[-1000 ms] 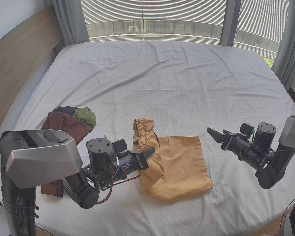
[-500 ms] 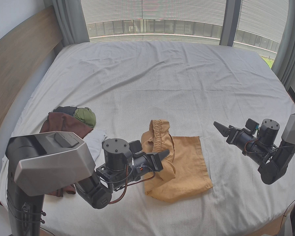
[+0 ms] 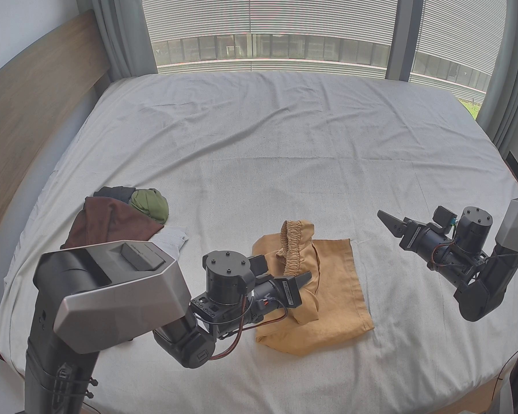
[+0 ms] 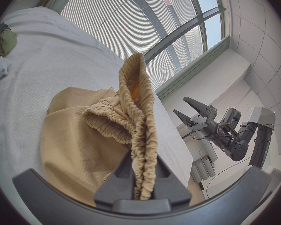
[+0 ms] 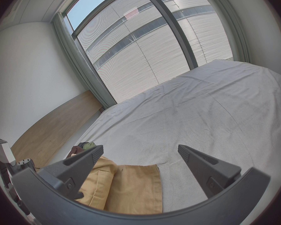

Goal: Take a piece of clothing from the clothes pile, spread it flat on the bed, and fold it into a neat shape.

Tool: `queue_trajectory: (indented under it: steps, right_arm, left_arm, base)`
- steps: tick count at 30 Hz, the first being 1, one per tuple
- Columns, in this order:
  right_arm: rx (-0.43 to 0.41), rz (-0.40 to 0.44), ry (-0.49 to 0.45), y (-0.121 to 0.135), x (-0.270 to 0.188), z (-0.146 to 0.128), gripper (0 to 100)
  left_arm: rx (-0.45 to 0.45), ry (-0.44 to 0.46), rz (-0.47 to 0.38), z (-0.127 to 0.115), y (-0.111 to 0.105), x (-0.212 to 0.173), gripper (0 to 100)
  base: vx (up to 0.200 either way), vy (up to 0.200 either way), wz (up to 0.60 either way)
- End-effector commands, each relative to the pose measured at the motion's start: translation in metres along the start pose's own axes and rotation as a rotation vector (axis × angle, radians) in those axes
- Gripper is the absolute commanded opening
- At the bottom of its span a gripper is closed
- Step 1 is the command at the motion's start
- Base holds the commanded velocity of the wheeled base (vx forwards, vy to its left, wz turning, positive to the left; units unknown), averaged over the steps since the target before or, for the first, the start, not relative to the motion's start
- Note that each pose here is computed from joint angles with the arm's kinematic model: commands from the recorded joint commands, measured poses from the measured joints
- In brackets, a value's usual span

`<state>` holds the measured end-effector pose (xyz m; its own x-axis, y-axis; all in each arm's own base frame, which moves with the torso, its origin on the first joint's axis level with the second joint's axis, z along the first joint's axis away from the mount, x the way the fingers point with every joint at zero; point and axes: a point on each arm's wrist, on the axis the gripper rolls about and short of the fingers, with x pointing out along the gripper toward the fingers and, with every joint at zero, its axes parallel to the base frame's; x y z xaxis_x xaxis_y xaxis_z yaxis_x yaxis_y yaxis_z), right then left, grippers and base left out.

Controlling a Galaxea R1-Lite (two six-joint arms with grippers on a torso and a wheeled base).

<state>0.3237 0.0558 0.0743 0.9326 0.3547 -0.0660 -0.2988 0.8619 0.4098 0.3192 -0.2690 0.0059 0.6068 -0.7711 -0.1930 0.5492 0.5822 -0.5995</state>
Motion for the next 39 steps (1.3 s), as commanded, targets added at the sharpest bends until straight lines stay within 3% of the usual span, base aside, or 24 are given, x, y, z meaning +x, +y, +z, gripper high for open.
queue_trajectory:
  steps: [1, 2, 13, 20, 34, 39]
  right_arm:
    - [0.001, 0.001, -0.001, 0.0, 0.0, 0.0, 100]
    - [0.001, 0.001, -0.001, 0.0, 0.0, 0.0, 100]
    - [0.004, 0.001, 0.004, 0.0, 0.0, -0.001, 100]
    - [0.005, 0.002, 0.021, 0.001, 0.0, -0.005, 100]
    - [0.014, 0.024, 0.112, 0.012, -0.004, -0.029, 100]
    - [0.015, 0.031, 0.135, 0.015, -0.004, -0.036, 100]
  left_arm:
    - [-0.002, 0.008, 0.005, -0.003, 0.002, 0.0, 0]
    - [-0.002, 0.009, 0.006, -0.003, 0.002, 0.0, 100]
    - [-0.001, 0.015, 0.005, -0.008, 0.0, 0.0, 100]
    - [-0.003, -0.027, 0.049, -0.006, 0.01, -0.016, 100]
    - [-0.003, -0.188, 0.11, 0.048, 0.027, -0.099, 100]
    - [-0.007, -0.208, 0.129, 0.065, 0.035, -0.133, 100]
  base:
    - [0.0, 0.0, 0.0]
    - [0.0, 0.0, 0.0]
    - [0.0, 0.0, 0.0]
    - [0.0, 0.0, 0.0]
    - [0.0, 0.0, 0.0]
    - [0.0, 0.0, 0.0]
